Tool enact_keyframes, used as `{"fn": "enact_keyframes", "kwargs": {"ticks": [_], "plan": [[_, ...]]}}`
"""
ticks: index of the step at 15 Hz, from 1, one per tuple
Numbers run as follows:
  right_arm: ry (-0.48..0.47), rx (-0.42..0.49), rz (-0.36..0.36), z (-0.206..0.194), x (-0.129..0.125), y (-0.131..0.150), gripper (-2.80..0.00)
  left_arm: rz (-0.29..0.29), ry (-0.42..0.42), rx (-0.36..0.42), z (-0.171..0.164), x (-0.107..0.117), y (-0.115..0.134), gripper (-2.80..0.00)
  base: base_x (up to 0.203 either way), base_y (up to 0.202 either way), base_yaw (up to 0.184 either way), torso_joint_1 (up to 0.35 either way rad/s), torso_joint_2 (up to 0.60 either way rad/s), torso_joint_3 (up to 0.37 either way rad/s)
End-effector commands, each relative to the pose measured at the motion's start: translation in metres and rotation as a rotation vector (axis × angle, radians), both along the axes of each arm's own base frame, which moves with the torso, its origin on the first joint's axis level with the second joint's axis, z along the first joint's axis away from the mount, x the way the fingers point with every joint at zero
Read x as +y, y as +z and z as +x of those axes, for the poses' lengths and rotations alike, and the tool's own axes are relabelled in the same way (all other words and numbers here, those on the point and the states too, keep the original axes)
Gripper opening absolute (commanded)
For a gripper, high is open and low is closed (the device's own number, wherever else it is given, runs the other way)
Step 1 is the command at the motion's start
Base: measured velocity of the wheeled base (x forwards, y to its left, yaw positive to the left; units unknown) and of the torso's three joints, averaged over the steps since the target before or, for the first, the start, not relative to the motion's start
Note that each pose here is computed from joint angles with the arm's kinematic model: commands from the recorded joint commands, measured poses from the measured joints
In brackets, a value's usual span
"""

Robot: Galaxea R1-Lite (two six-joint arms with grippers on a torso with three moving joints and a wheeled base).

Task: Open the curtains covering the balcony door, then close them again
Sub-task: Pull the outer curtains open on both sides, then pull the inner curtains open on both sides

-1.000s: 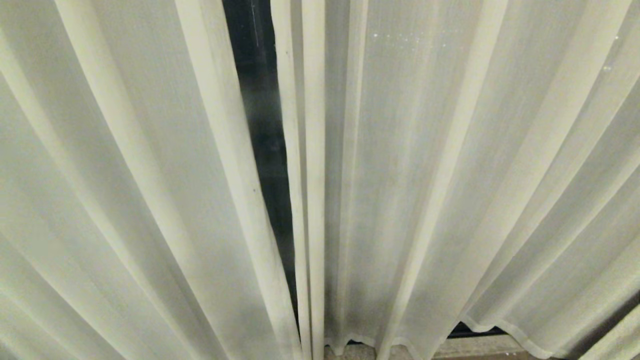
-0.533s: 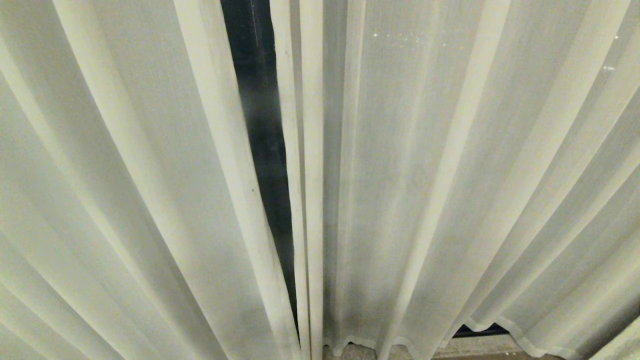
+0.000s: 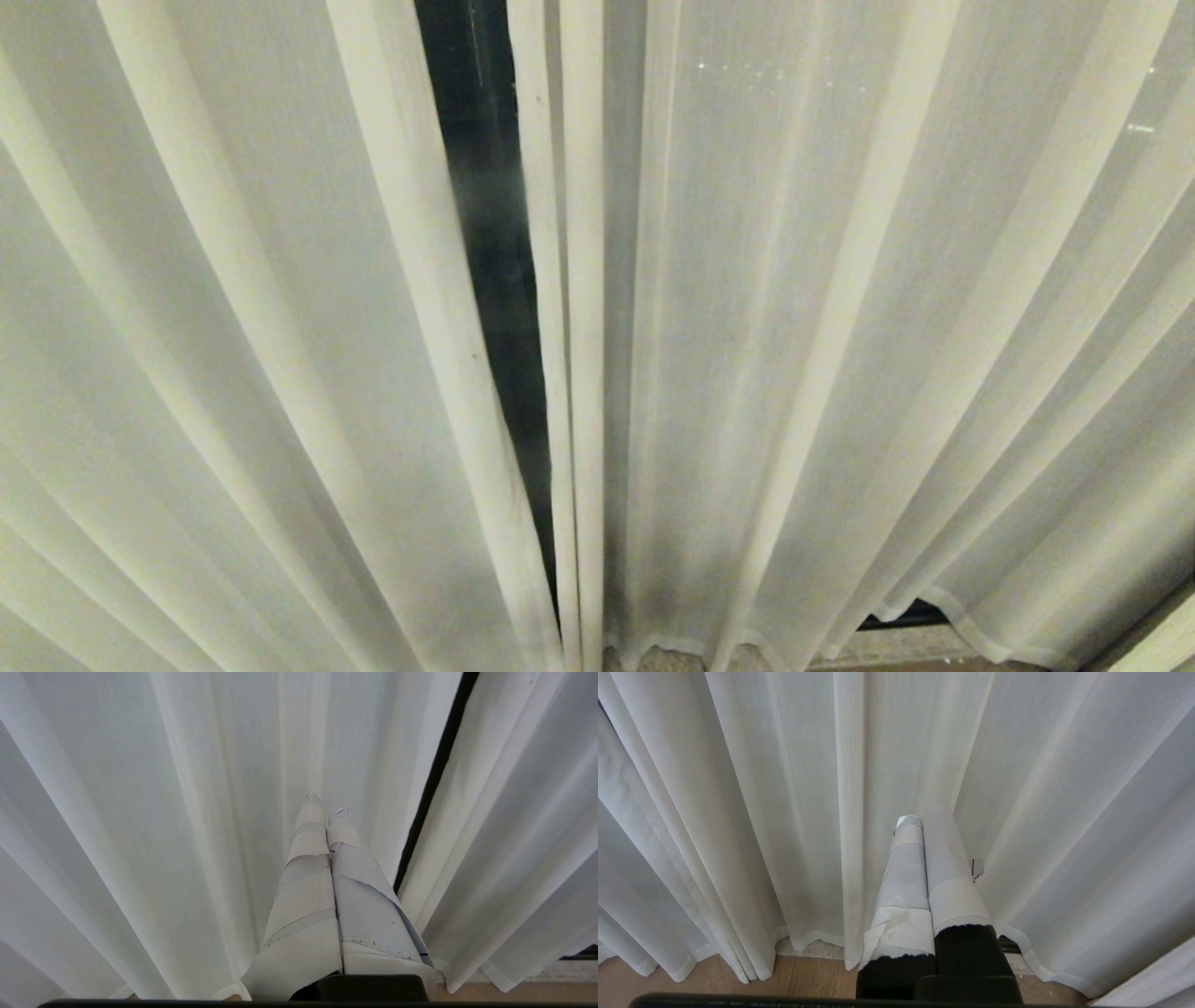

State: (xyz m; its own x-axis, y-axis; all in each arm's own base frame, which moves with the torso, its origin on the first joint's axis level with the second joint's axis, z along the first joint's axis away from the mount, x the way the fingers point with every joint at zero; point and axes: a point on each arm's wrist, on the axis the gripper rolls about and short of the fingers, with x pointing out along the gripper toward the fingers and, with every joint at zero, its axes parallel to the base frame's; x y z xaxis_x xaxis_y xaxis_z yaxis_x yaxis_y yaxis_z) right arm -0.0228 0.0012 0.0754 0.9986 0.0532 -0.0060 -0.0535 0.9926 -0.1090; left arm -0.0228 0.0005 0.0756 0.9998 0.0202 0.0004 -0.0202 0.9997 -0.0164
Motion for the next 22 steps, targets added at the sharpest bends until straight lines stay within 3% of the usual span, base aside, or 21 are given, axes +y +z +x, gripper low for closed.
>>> {"fn": "enact_keyframes", "kwargs": {"ticks": [1,10,13,15,18,22], "plan": [[0.002,0.000,-0.001,0.000,0.000,0.000,-2.80,0.000,0.003,0.000,0.000,0.000,0.000,-2.80,0.000,0.000,0.000,0.000,0.00,0.000],[0.001,0.000,-0.001,0.000,0.000,0.000,-2.80,0.001,0.003,0.000,0.000,0.000,0.000,-2.80,0.000,0.000,0.000,0.000,0.00,0.000],[0.001,0.000,-0.001,0.000,0.000,0.000,-2.80,0.029,-0.008,-0.104,-0.006,0.000,0.022,-2.80,0.000,0.000,0.000,0.000,0.00,0.000],[0.003,0.000,-0.001,0.000,0.000,0.000,-2.80,0.039,-0.090,-0.149,-0.009,-0.002,0.048,-2.80,0.000,0.000,0.000,0.000,0.00,0.000],[0.001,0.000,-0.001,0.000,0.000,0.000,-2.80,0.041,-0.243,-0.088,0.006,-0.005,0.090,-2.80,0.000,0.000,0.000,0.000,0.00,0.000],[0.002,0.000,-0.001,0.000,0.000,0.000,-2.80,0.034,-0.450,-0.021,0.059,-0.010,0.155,-2.80,0.000,0.000,0.000,0.000,0.00,0.000]]}}
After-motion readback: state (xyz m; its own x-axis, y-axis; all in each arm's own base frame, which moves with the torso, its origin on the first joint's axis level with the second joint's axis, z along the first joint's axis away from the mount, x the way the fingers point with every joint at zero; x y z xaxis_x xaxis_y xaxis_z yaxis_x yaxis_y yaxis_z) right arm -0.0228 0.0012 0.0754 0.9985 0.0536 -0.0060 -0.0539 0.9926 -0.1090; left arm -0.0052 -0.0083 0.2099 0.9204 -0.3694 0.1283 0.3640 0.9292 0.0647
